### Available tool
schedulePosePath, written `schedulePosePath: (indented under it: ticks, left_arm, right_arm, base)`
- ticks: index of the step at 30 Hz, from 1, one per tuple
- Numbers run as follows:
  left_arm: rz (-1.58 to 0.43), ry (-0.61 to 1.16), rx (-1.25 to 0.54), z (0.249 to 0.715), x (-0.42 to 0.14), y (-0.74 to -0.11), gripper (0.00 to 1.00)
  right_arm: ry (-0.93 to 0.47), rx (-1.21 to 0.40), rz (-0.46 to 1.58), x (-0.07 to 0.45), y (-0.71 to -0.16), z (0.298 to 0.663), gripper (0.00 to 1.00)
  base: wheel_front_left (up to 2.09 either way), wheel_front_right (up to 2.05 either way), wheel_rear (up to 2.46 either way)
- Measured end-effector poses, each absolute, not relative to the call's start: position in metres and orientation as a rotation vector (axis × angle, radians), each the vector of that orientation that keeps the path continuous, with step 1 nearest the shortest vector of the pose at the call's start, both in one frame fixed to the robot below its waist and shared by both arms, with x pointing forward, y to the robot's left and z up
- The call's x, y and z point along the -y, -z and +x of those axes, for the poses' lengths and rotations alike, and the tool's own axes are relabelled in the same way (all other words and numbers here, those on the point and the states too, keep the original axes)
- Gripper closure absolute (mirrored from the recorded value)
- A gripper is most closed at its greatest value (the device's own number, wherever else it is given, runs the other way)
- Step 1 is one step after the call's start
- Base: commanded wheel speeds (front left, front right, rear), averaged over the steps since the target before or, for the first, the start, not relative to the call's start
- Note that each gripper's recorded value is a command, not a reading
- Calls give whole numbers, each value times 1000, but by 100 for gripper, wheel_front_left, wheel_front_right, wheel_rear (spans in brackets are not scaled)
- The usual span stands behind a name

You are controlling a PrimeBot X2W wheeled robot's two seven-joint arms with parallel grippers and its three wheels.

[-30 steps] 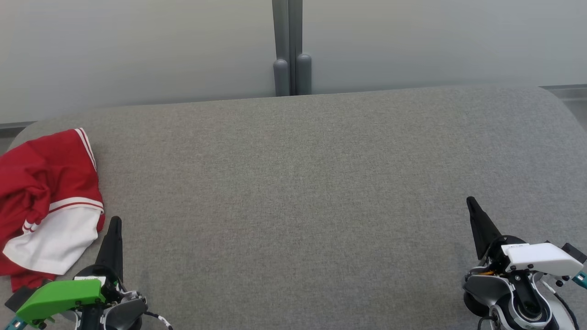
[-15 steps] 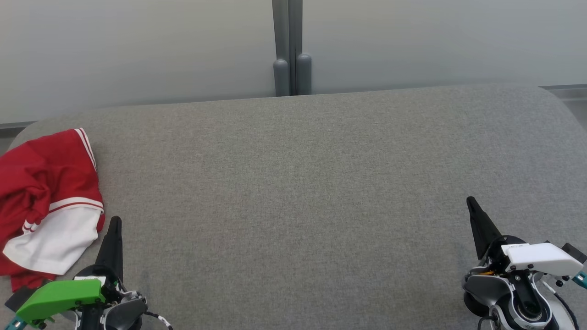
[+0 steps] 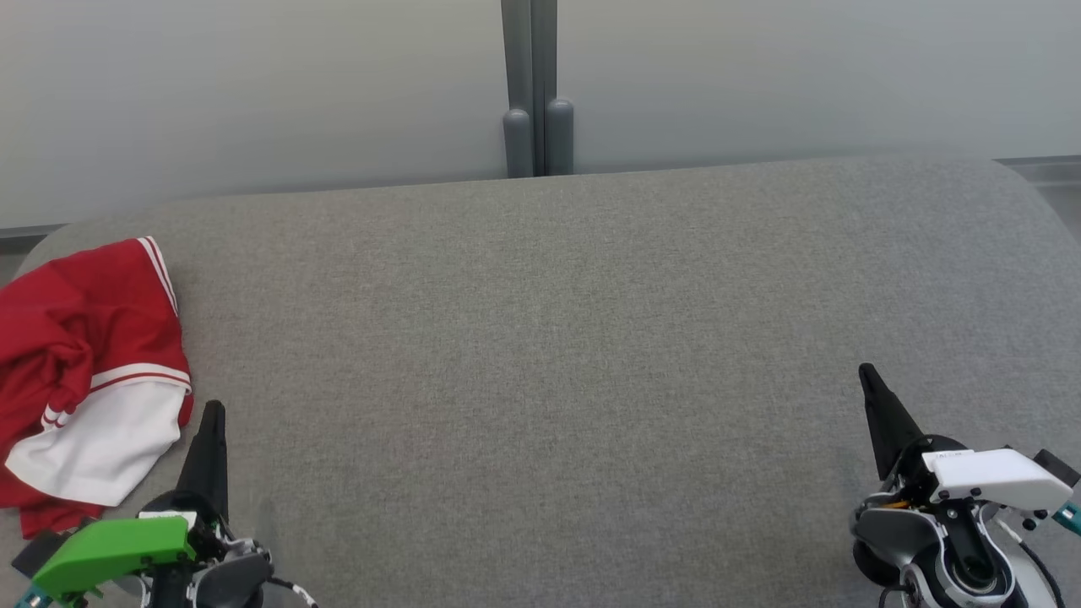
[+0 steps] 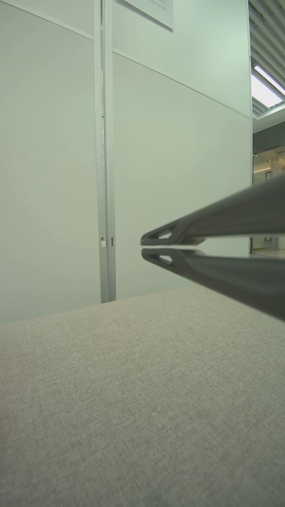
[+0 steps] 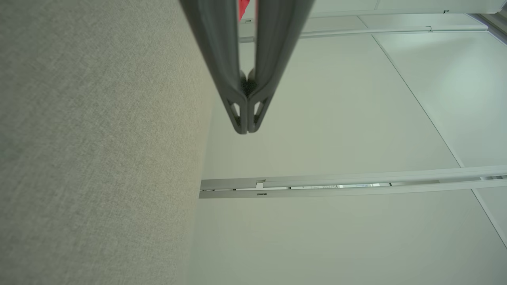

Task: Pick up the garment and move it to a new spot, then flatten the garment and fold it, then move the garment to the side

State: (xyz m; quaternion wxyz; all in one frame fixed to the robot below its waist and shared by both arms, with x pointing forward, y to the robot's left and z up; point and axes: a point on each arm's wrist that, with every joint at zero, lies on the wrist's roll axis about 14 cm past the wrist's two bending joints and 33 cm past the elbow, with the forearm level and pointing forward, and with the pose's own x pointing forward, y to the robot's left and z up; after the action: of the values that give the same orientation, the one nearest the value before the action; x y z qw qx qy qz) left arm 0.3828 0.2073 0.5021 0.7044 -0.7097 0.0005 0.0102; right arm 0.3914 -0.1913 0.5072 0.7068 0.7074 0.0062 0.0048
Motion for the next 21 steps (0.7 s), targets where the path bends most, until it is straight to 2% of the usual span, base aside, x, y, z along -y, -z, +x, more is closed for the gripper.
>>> schedulePosePath:
  ticks: [8, 21]
  left_arm:
    - [-1577, -100, -64, 370, -205, -473, 0]
    - [-1286, -124, -78, 370, -208, -470, 0]
  right_arm:
    - [51, -70, 1565, 189, -482, 381, 0]
    - [40, -80, 1306, 188, -483, 383, 0]
  base:
    - [0, 0, 0]
    - [0, 0, 0]
